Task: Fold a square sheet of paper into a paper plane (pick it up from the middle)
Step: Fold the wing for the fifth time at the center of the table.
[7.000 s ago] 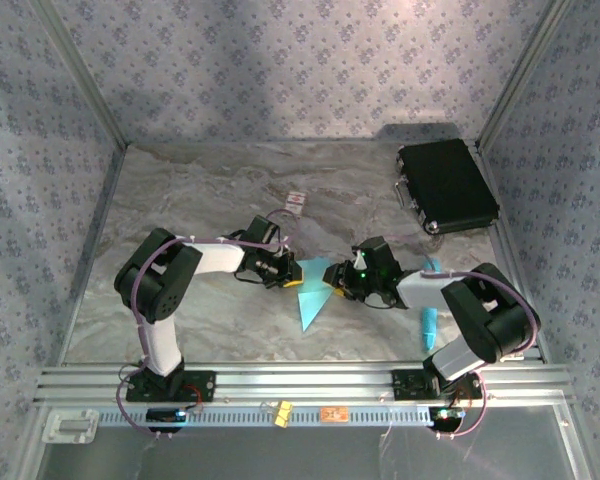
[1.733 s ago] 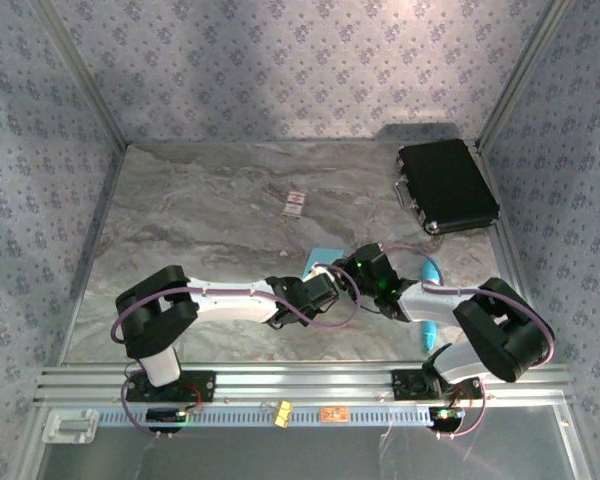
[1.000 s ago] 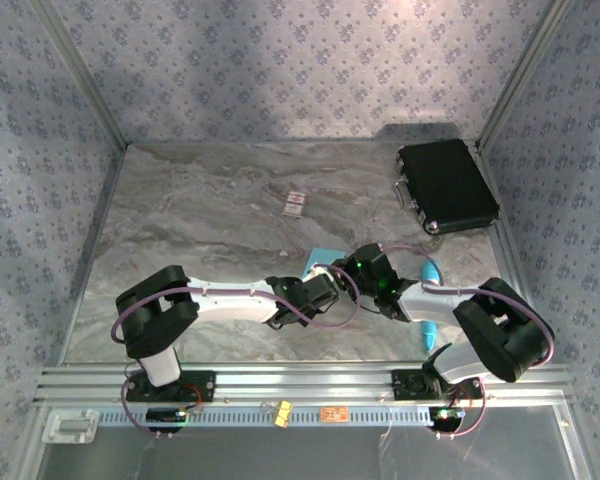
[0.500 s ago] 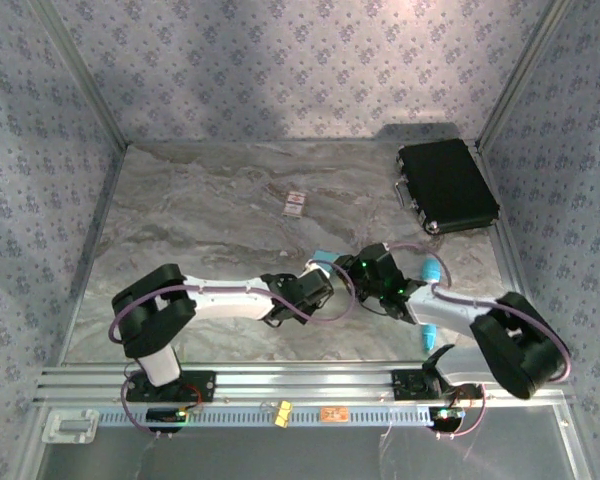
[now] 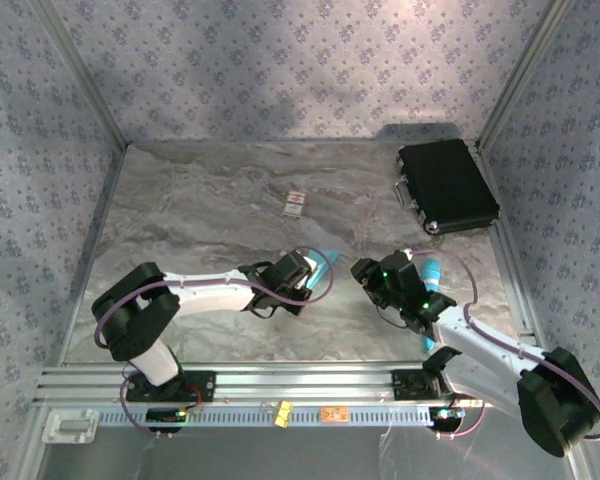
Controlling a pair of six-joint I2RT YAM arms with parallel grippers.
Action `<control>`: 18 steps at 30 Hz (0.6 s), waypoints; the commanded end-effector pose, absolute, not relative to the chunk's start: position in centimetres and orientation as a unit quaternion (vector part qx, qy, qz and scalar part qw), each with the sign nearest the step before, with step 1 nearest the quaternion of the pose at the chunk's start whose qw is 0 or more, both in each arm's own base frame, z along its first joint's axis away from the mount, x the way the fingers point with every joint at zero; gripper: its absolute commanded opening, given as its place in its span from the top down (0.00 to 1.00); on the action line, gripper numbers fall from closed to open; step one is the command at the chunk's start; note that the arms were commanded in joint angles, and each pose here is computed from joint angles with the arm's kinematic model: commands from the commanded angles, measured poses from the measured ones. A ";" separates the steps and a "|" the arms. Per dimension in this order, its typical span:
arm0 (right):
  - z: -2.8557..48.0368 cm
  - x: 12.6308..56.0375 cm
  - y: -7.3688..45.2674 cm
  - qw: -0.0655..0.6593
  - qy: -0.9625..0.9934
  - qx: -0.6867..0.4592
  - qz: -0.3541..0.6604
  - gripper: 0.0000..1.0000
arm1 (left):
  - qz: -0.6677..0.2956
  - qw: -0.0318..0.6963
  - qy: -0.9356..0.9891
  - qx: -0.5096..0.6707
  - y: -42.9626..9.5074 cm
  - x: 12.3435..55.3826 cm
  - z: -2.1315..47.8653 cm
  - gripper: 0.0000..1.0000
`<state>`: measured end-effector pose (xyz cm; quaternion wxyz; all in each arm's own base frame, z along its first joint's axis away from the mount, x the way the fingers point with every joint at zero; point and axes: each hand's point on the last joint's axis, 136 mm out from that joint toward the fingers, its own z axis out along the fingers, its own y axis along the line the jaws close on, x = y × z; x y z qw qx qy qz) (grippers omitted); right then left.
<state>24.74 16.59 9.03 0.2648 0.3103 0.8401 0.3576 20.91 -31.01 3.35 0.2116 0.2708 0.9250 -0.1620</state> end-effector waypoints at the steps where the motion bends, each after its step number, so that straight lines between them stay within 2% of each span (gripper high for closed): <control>1: 8.2 24.2 15.5 0.272 0.846 0.313 0.335 0.47 | -0.202 0.200 0.922 0.265 -31.8 20.5 3.9 1.00; 18: 8.0 24.0 15.8 0.273 0.847 0.300 0.344 0.46 | -0.264 0.148 0.917 0.259 -32.6 20.2 2.6 1.00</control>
